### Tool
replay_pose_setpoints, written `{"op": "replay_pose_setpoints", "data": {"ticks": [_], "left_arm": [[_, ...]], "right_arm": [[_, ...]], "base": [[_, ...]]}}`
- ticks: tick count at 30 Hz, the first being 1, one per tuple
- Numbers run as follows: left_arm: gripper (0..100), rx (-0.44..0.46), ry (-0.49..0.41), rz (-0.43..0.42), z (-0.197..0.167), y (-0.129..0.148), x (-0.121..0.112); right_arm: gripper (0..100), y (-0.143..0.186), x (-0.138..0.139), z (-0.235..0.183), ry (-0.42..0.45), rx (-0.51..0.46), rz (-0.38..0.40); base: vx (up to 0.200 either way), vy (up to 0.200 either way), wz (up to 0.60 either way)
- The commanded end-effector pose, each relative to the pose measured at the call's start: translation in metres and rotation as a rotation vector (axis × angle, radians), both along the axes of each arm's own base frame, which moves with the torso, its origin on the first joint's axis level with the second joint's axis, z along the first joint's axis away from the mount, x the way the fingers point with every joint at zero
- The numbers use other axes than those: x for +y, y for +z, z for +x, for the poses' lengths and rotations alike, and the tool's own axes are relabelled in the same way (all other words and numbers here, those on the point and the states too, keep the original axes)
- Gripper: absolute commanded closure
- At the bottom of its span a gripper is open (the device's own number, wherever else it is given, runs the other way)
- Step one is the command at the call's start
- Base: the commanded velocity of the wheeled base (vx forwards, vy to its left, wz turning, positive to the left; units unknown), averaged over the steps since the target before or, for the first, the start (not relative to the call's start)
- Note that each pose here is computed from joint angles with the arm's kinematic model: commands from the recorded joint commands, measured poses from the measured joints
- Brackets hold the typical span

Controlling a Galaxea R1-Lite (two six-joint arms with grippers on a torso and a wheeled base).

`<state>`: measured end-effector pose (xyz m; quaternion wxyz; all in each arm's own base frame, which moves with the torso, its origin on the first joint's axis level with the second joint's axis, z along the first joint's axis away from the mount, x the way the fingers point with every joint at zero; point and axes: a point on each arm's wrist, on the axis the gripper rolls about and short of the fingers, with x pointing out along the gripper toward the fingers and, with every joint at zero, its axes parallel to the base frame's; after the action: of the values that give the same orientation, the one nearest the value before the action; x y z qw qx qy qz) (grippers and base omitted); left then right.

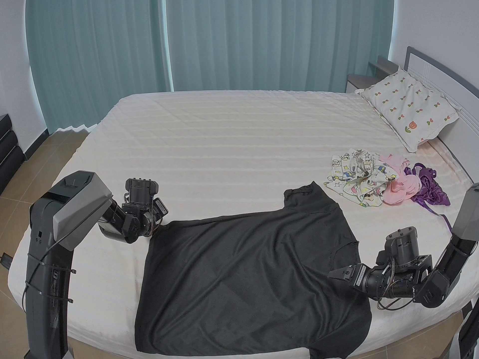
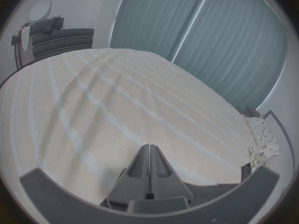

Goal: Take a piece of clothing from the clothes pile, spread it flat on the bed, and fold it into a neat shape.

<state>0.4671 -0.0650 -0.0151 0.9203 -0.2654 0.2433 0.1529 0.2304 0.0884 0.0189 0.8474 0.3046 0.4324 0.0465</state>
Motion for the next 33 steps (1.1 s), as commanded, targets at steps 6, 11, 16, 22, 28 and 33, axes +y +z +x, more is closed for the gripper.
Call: {"op": "replay_pose_setpoints", "data": {"ticks": [6,11,16,22,28,33], "left_arm": [[100,0.035,-0.013,-0.010,-0.013,0.013,0.009],[0,0.054,-0.110,-0.076,-0.030,0.030,0.011],[0,0.108,-0.177,-0.049,-0.039,0.023,0.017],[0,0.155,-0.213,-0.045,-0.040,0.006,0.019],[0,0.170,-0.225,-0.045,-0.038,-0.004,0.014],[100,0.175,-0.225,-0.044,-0.029,-0.013,0.012]], "right_arm": [[0,-0.001,0.000,0.000,0.001,0.005,0.000],[0,-0.001,0.000,-0.001,0.004,0.006,-0.001],[0,-0.002,0.001,-0.001,0.005,0.009,-0.002],[0,-0.003,0.000,-0.002,0.005,0.015,-0.004],[0,-0.004,0.000,-0.002,0.006,0.019,-0.006],[0,-0.007,0.000,-0.001,0.006,0.026,-0.009]], "base": [[0.000,0.000,0.00],[0.000,0.000,0.00],[0.000,0.000,0.00],[0.000,0.000,0.00],[0.000,0.000,0.00],[0.000,0.000,0.00]]}}
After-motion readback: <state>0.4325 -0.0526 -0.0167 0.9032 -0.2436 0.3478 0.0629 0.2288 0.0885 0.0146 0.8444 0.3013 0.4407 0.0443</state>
